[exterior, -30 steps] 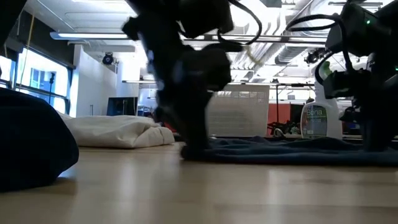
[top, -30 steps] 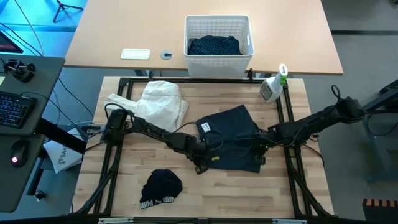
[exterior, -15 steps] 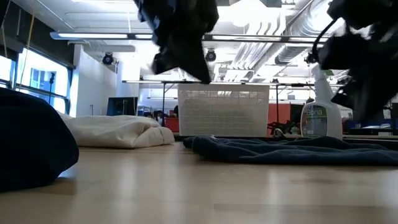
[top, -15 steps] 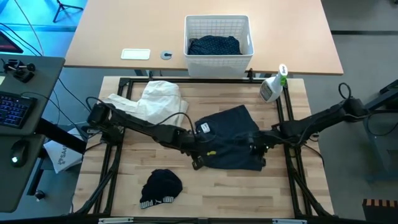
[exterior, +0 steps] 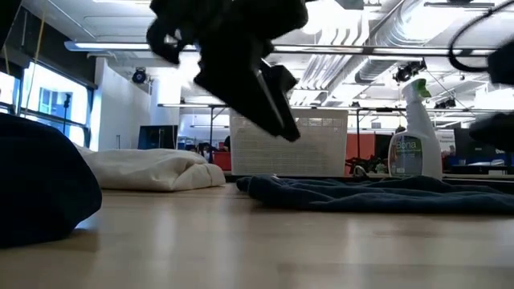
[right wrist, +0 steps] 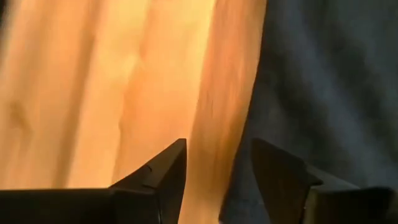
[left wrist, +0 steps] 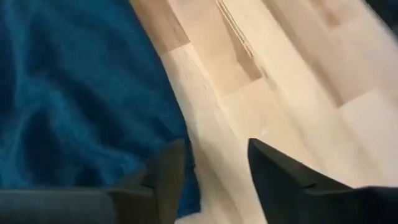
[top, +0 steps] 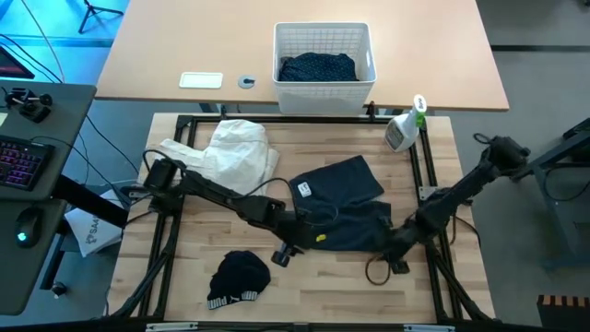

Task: Fold laundry
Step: Fold the blue shorts

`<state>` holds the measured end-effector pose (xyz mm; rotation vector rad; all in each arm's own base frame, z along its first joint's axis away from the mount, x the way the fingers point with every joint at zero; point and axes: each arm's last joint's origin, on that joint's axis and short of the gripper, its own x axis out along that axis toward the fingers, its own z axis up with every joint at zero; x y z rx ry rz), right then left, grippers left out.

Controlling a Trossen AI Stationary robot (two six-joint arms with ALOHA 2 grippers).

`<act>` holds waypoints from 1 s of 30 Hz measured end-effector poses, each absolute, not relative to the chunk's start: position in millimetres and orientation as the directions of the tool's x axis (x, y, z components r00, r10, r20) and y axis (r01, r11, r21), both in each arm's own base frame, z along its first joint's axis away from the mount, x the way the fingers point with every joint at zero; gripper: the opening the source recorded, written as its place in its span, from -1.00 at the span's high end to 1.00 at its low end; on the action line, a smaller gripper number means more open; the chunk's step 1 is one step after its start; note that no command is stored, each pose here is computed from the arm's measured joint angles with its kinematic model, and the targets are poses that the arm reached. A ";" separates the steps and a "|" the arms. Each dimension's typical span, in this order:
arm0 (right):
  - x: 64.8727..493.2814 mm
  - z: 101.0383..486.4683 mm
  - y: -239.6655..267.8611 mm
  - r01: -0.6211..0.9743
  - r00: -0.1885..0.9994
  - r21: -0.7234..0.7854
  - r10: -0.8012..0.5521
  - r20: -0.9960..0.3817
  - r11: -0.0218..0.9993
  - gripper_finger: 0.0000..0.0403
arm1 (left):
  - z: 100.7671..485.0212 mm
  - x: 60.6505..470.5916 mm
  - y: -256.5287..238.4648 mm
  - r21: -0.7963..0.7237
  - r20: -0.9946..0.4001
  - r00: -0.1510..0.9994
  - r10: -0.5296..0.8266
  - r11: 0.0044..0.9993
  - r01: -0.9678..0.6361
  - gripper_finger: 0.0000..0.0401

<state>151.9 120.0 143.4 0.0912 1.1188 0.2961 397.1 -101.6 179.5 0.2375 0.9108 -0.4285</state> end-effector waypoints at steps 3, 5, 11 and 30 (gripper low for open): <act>146.2 130.7 129.8 -0.151 0.361 0.178 0.222 -0.906 0.972 0.16 | 164.1 397.8 -103.0 0.087 -0.838 0.503 -0.211 0.858 0.505 0.04; 144.5 123.5 135.3 -0.129 0.348 0.144 0.181 -0.920 0.981 0.20 | 150.5 397.8 -101.8 0.142 -0.870 0.478 -0.125 0.863 0.485 0.00; 152.7 117.1 144.1 0.018 0.343 0.131 0.117 -0.932 0.991 0.53 | 131.9 394.3 -100.9 0.091 -0.917 0.382 -0.115 0.873 0.479 0.16; 226.0 229.6 130.3 0.205 0.360 0.260 0.174 -0.916 0.944 0.99 | 217.5 345.0 -110.5 0.003 -0.891 0.439 -0.116 0.965 0.261 0.98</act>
